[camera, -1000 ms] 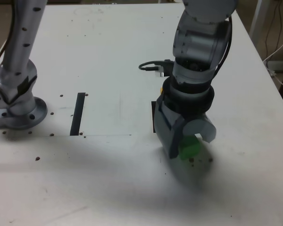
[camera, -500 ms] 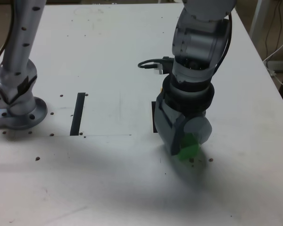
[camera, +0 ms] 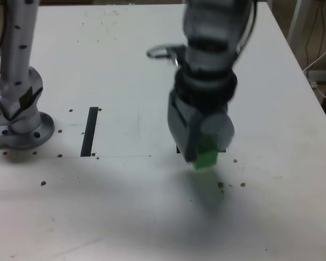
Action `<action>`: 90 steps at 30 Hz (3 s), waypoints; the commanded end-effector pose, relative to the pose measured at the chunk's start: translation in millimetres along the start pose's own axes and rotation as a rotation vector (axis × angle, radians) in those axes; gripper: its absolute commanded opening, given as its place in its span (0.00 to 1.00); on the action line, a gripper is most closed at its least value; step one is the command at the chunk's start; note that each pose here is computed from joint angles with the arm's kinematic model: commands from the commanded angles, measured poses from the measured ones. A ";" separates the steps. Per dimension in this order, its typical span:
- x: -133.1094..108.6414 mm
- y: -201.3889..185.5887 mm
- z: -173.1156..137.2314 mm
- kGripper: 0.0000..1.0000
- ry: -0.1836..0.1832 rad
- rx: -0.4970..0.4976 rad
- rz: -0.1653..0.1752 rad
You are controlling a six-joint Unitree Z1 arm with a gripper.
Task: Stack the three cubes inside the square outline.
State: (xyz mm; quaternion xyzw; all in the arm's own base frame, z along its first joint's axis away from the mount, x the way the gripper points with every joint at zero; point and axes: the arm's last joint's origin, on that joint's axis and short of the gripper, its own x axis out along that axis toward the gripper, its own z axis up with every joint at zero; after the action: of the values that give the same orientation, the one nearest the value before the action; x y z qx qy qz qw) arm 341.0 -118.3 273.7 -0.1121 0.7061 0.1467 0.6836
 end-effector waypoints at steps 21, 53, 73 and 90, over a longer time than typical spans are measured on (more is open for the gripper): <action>-63.0 70.5 2.5 0.14 -0.115 0.096 0.037; -37.6 79.8 20.8 0.28 -0.058 0.113 0.036; -37.7 82.9 15.7 0.46 -0.062 0.079 0.022; -36.2 84.7 15.5 0.97 -0.087 0.061 0.031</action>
State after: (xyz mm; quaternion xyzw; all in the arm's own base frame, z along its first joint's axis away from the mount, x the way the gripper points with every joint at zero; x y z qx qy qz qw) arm 328.4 -36.8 310.9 -0.0736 0.6870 0.1373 0.7097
